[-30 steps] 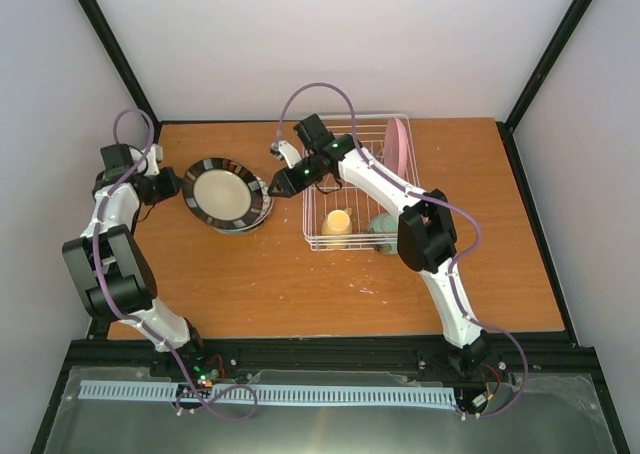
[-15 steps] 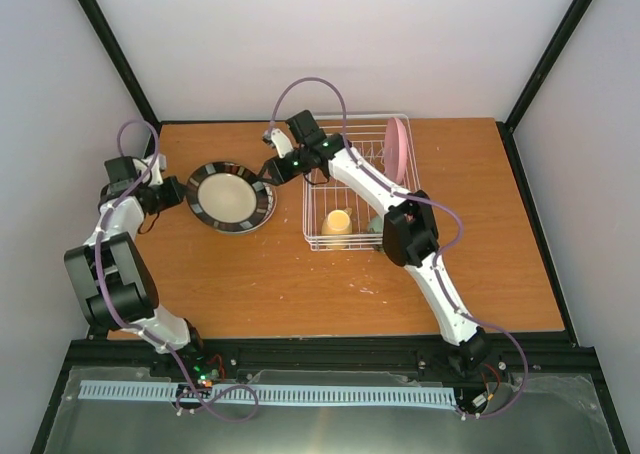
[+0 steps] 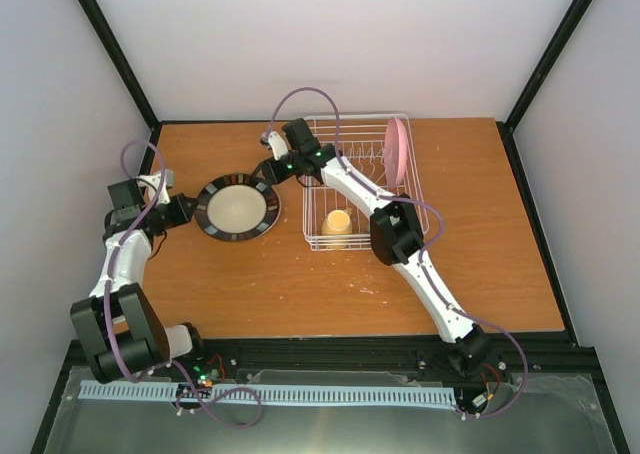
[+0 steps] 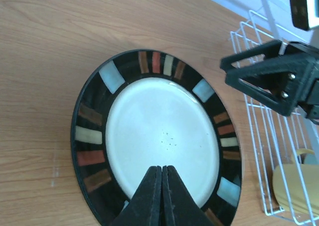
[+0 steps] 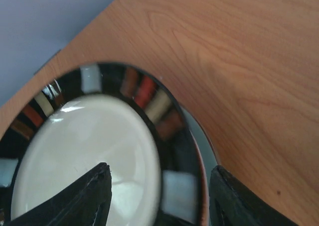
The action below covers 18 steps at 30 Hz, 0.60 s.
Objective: Load the mixed dishes into the dish rack
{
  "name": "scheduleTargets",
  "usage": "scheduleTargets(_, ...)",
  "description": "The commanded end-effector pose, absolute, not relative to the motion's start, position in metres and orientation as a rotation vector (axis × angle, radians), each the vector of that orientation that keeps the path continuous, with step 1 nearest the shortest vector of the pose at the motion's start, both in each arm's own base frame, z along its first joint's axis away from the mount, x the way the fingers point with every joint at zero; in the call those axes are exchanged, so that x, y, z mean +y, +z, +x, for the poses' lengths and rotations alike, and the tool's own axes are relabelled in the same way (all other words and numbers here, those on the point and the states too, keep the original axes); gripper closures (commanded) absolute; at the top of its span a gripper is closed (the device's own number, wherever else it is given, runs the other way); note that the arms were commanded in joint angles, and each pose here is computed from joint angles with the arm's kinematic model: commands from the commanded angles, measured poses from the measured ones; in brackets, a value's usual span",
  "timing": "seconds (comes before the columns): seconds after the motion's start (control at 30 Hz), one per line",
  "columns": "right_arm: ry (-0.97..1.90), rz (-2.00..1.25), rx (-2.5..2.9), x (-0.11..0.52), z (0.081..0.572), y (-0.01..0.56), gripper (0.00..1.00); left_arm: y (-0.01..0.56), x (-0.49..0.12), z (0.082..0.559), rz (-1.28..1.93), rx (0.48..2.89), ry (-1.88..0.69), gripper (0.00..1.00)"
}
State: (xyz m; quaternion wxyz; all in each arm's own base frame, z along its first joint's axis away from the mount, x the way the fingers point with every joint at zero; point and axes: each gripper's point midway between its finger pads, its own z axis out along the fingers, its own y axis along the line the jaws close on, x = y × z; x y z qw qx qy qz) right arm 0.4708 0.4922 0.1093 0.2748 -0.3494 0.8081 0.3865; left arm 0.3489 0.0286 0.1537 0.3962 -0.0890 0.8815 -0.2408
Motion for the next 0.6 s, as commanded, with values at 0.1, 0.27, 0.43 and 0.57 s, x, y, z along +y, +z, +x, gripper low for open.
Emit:
scheduleTargets(0.1,1.176,-0.965,2.019,0.518,0.468,0.132,0.45,0.163,0.015,0.34,-0.206,2.189,-0.682,0.99)
scheduleTargets(0.27,1.202,-0.991,2.04,0.521,0.457,0.131,0.46,0.142,0.032,0.341,-0.283,2.258,-0.572,0.99)
scheduleTargets(0.43,1.212,-1.011,2.057,0.517,0.45,0.132,0.49,0.105,0.038,0.344,-0.391,2.368,-0.596,0.78)
scheduleTargets(0.57,1.21,-1.014,2.08,0.513,0.449,0.128,0.5,0.092,0.038,0.345,-0.413,2.4,-0.616,0.58)
